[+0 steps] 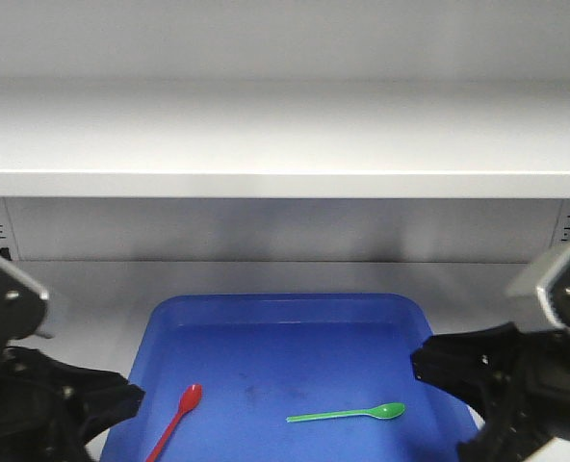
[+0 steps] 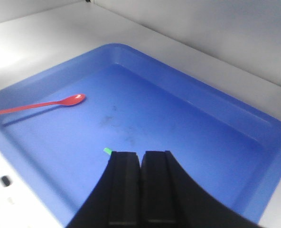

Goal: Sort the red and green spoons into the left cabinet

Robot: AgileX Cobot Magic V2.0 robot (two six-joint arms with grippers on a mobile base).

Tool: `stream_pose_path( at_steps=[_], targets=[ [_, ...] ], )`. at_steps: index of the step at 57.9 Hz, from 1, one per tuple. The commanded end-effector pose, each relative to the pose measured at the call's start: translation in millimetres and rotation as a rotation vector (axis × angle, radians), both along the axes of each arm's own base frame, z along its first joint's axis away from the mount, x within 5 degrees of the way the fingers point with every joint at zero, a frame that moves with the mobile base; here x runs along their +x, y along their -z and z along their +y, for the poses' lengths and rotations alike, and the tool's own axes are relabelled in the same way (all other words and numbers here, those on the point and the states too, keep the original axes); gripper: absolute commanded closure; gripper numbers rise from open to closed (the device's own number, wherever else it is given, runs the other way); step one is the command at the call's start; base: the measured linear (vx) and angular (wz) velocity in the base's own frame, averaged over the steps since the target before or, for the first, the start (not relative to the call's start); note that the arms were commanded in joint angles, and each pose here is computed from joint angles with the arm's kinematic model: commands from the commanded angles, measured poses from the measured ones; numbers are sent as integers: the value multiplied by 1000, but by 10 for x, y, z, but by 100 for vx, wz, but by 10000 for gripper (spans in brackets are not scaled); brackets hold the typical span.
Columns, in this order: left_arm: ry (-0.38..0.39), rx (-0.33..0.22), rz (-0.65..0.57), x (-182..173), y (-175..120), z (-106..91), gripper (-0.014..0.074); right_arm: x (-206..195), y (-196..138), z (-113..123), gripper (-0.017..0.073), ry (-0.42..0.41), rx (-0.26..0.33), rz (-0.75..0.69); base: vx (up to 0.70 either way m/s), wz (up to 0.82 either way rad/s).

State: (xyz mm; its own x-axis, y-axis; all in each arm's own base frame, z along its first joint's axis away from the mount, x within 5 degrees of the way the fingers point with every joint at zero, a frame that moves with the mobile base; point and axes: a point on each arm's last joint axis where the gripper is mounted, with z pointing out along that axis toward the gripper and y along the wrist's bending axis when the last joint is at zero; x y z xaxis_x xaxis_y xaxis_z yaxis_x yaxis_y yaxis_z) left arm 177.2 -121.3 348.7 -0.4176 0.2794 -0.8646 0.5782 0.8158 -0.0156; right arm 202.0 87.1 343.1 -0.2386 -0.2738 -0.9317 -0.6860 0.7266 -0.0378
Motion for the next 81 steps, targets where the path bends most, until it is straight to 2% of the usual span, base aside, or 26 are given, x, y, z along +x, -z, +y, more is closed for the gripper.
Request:
stream_pose_path(
  at_steps=[1, 5, 10, 14, 19, 20, 27, 42, 68, 71, 75, 77, 81],
  targets=[
    [-11, -85, -84, -114, -172, 73, 595, -191, -153, -63, 562, 40, 53, -72, 0, 0],
    [-17, -104, -88, -229, -111, 149, 595, -331, -121, -105, 562, 55, 57, -95, 0, 0],
    [-29, -154, -109, -367, -66, 240, 594, -512, -78, -159, 562, 75, 69, -126, 0, 0],
    [-38, -198, -125, -474, -28, 310, 594, -642, -83, -198, 562, 92, 87, -158, 0, 0],
    [-39, -217, -152, -577, 17, 380, 594, -786, -103, -245, 562, 115, 114, -203, 0, 0],
    [-39, -232, -174, -651, 33, 430, 594, -900, -142, -278, 562, 125, 129, -249, 0, 0],
    [-39, -245, -181, -697, 17, 459, 594, -1040, -189, -274, 562, 88, 155, -275, 0, 0],
    [-36, -231, -173, -708, 28, 465, 594, -1157, -193, -245, 562, 22, 154, -274, 0, 0],
    [-38, -233, -176, -712, 23, 471, 594, -1157, -193, -245, 562, 22, 154, -274, 0, 0],
    [-59, -232, -183, -704, 18, 500, 594, -1157, -193, -245, 562, 22, 154, -274, 0, 0],
    [-108, -189, -229, -672, 4, 581, 594, -1157, -193, -245, 562, 22, 154, -274, 0, 0],
    [-153, -164, -246, -638, 11, 640, 594, -1157, -193, -245, 562, 22, 154, -274, 0, 1],
    [-226, -151, -267, -591, 21, 727, 594, -1158, -192, -244, 562, 20, 154, -273, 0, 0]
  ],
)
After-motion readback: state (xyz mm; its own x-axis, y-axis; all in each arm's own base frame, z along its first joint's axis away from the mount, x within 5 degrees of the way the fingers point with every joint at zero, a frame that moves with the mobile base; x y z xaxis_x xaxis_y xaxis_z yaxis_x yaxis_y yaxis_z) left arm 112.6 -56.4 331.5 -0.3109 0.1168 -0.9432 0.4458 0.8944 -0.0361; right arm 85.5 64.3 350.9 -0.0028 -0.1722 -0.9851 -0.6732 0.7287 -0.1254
